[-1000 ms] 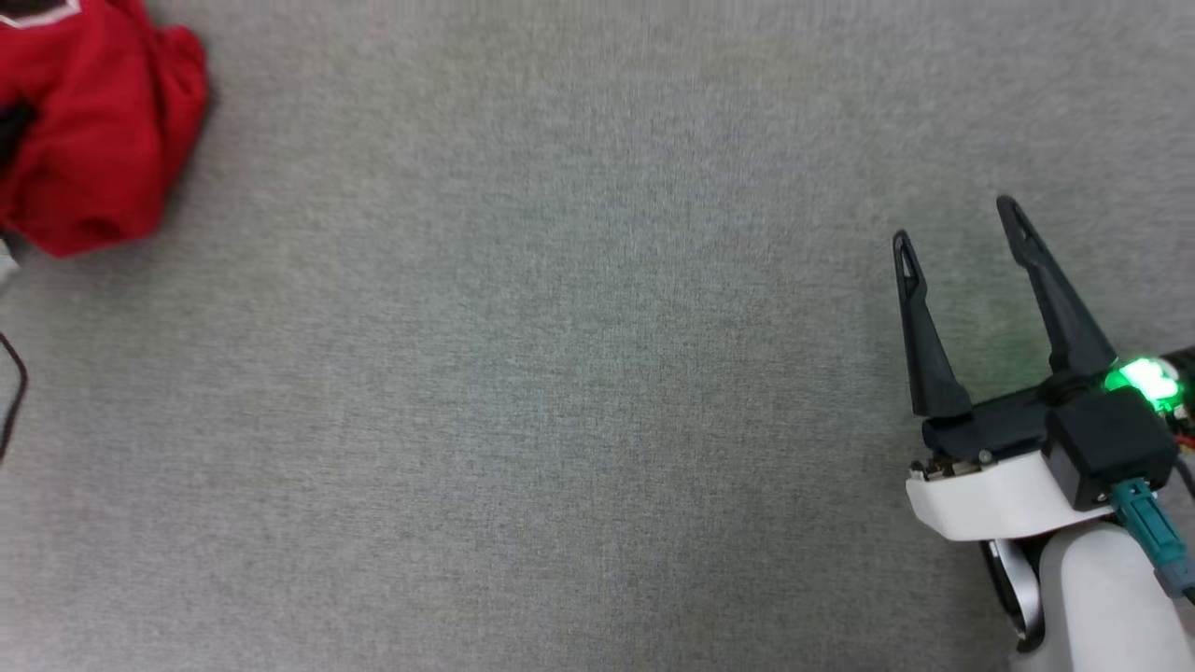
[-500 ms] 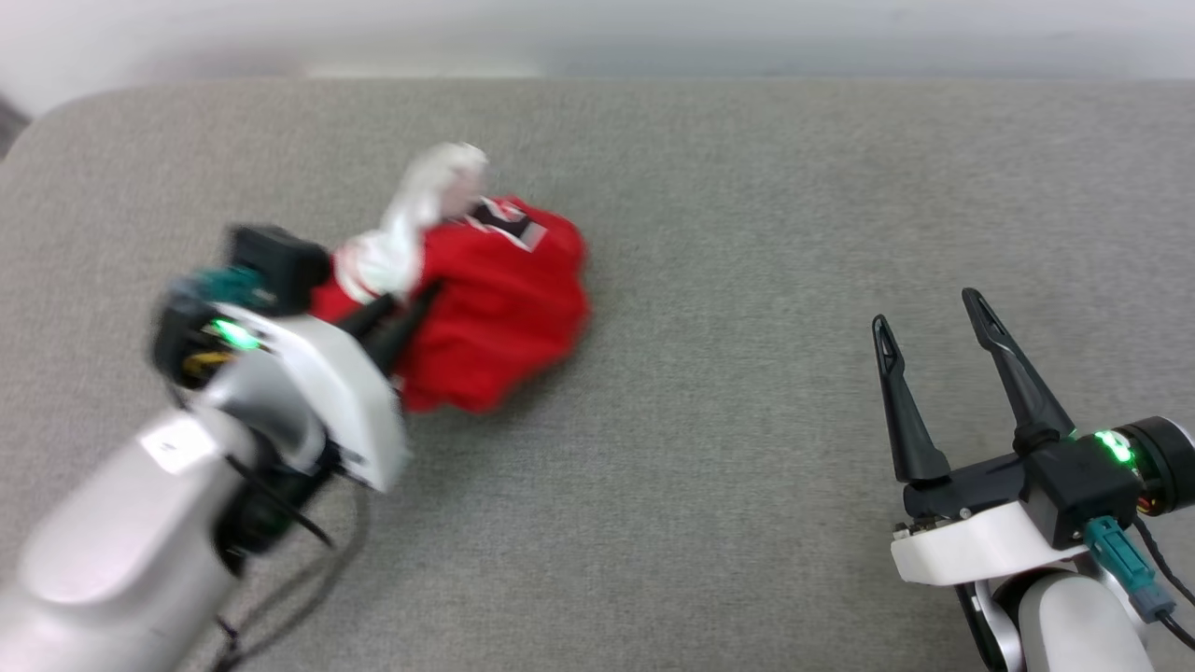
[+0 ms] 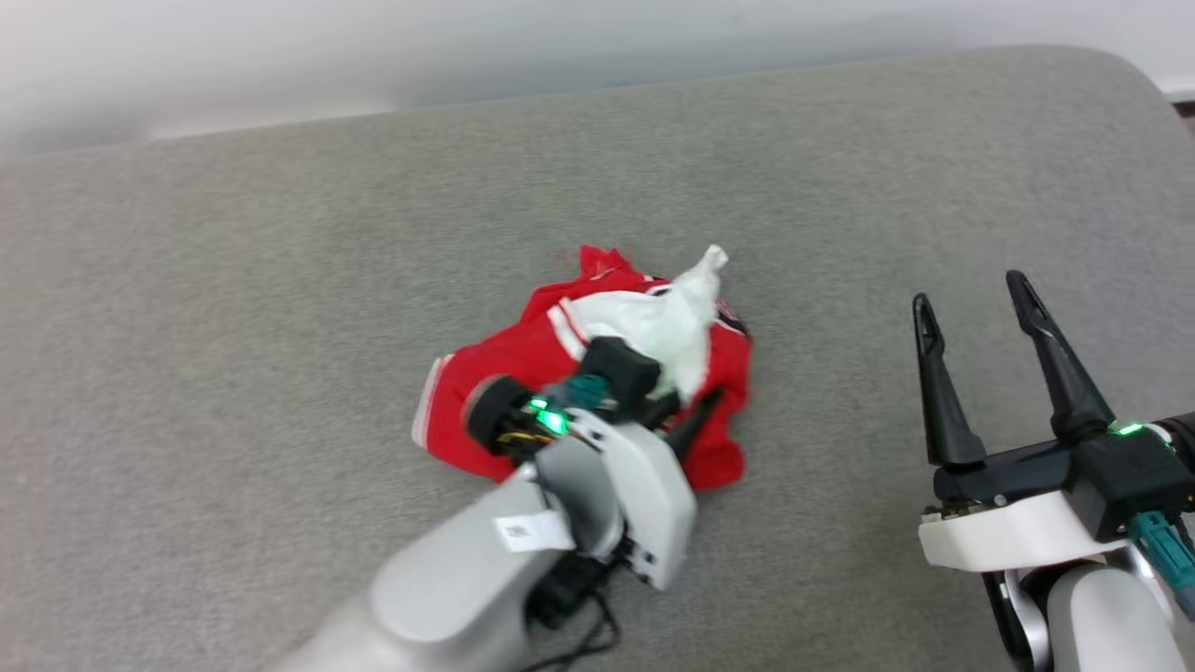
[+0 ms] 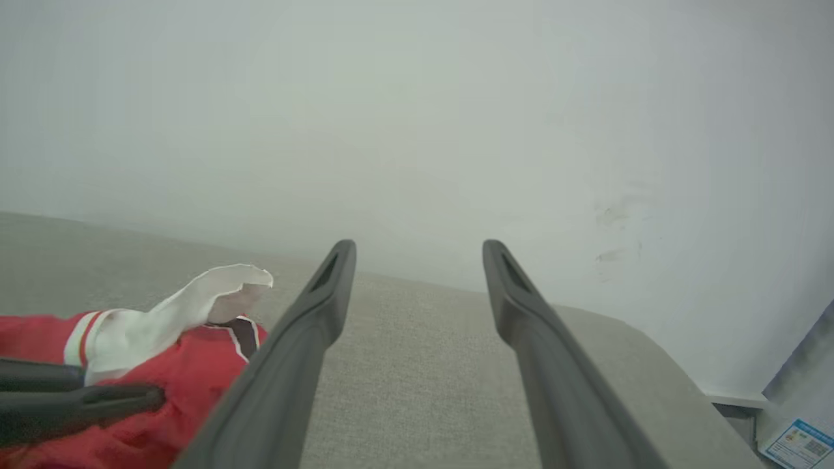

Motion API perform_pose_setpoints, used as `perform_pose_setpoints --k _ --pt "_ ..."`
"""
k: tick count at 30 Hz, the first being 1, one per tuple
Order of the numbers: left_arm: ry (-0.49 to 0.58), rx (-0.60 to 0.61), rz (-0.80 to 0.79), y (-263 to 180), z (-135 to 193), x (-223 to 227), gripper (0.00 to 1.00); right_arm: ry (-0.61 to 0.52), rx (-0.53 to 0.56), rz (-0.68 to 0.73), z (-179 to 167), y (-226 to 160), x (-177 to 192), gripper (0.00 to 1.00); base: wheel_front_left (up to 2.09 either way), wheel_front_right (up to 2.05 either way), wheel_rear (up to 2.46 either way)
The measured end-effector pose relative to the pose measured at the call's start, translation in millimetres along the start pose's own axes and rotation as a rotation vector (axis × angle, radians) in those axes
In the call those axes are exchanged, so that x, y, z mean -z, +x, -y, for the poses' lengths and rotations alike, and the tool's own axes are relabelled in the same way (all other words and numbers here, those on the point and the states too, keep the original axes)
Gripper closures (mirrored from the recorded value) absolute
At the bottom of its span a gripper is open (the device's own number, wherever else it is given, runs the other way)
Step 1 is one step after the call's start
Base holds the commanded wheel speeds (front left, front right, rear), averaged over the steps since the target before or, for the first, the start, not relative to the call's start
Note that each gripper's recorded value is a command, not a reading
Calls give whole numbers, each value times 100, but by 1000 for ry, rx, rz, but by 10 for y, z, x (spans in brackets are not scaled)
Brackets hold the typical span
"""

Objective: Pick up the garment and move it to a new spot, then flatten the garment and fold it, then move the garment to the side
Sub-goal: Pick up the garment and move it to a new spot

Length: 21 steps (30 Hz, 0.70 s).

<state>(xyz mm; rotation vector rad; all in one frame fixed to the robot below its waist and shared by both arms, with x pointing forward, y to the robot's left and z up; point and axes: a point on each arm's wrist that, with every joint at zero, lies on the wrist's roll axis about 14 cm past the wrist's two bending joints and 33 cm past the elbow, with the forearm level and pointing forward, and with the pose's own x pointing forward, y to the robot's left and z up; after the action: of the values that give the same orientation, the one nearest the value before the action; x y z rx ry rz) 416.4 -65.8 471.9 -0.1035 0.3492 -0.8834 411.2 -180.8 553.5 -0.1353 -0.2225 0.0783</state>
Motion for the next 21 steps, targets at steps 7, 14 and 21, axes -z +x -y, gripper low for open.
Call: perform_pose_setpoints --k 7,14,21 --pt "30 175 -29 288 691 185 0 -28 65 7 227 -142 -85 0 0 0 0" --pt "57 104 144 227 466 -211 0 -21 59 28 198 -150 -168 0 0 0 0" --pt "155 -184 358 -310 -461 -862 0 -2 19 20 48 -149 -176 0 0 0 0"
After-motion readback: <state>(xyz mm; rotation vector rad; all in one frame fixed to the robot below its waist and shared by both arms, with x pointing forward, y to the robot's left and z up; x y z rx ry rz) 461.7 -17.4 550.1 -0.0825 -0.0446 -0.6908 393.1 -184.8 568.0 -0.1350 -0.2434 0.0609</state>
